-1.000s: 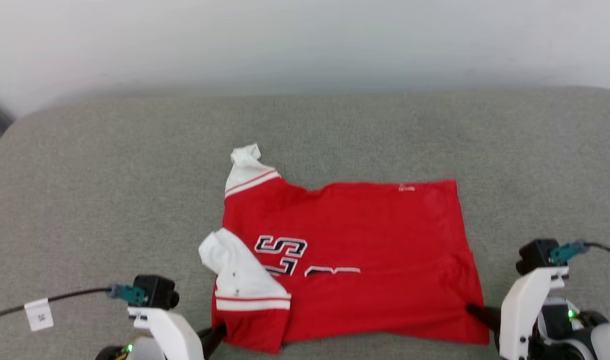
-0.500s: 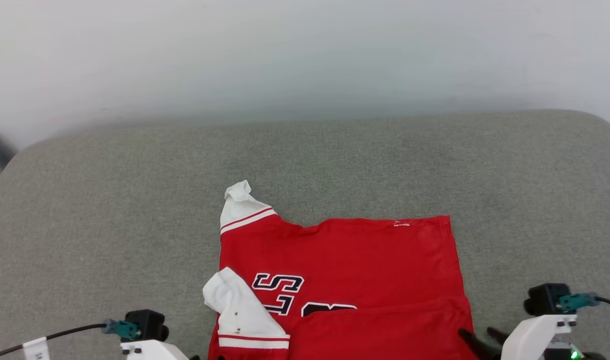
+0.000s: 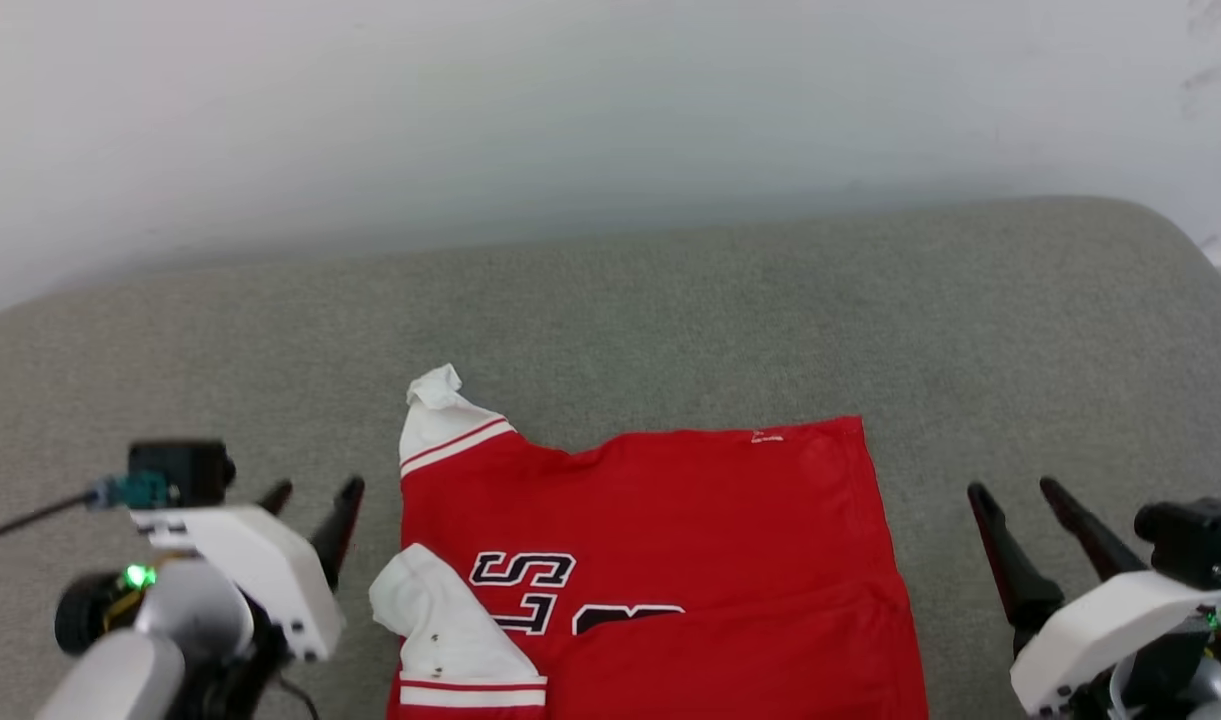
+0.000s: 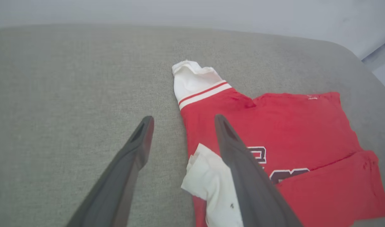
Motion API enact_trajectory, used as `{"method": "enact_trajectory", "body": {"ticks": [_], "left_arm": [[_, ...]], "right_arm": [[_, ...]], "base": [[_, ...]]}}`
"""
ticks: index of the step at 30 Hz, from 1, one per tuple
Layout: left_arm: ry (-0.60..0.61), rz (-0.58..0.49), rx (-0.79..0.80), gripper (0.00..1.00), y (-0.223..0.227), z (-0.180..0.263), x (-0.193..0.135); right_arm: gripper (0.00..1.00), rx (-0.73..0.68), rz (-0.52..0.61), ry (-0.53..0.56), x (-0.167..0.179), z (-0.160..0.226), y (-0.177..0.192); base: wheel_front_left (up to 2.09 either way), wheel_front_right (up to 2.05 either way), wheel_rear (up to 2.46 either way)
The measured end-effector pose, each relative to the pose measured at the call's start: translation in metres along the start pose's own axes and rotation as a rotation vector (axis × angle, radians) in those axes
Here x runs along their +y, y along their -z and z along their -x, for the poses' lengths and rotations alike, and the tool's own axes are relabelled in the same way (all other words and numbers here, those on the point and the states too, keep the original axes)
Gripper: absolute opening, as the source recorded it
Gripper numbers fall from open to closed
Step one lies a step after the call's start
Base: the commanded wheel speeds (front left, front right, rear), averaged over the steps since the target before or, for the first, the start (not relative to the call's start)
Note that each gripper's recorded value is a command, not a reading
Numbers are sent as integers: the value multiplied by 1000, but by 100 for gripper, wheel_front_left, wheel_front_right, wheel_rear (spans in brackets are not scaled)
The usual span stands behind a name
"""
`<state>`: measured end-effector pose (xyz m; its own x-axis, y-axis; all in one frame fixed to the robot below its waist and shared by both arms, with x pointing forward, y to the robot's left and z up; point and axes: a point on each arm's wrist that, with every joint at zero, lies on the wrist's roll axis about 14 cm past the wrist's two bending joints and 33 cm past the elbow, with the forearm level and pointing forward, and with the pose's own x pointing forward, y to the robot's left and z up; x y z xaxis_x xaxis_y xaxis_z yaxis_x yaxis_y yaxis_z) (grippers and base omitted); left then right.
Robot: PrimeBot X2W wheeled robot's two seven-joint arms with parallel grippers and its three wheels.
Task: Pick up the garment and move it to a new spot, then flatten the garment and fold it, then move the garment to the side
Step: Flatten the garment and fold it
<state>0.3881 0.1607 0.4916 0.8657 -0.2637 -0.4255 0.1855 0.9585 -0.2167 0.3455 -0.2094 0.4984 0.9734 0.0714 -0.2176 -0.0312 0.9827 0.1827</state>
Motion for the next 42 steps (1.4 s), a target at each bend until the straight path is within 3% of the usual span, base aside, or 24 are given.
{"method": "enact_trajectory", "body": {"ticks": [6, 11, 21, 30, 31, 33, 34, 42], "left_arm": [[-6, -49, -59, 100, -51, -43, 8], [37, -76, 48, 100, -60, -86, 8], [81, -133, 464, 100, -18, -157, 17], [73, -212, 751, 100, 32, -190, 21], [74, -207, 770, 95, 34, -192, 19], [79, -206, 814, 42, 42, -194, 17], [80, -211, 825, 0, 45, -195, 16], [90, -192, 834, 0, 49, -198, 12]], "right_arm": [[100, -88, 32, 12, 1, -16, -22], [100, -111, 53, 21, 0, -33, -29], [100, -104, 68, 34, -4, -60, -19], [100, -47, 57, 90, -21, -63, 3], [100, -41, 53, 96, -23, -63, 6], [100, -32, 51, 108, -27, -63, 9], [100, -31, 49, 112, -28, -63, 10], [100, 10, -8, 96, -32, -74, 11]], "base": [[0, 0, 0], [0, 0, 0], [0, 0, 0], [0, 0, 0], [0, 0, 0], [0, 0, 0], [0, 0, 0], [0, 0, 0]]}}
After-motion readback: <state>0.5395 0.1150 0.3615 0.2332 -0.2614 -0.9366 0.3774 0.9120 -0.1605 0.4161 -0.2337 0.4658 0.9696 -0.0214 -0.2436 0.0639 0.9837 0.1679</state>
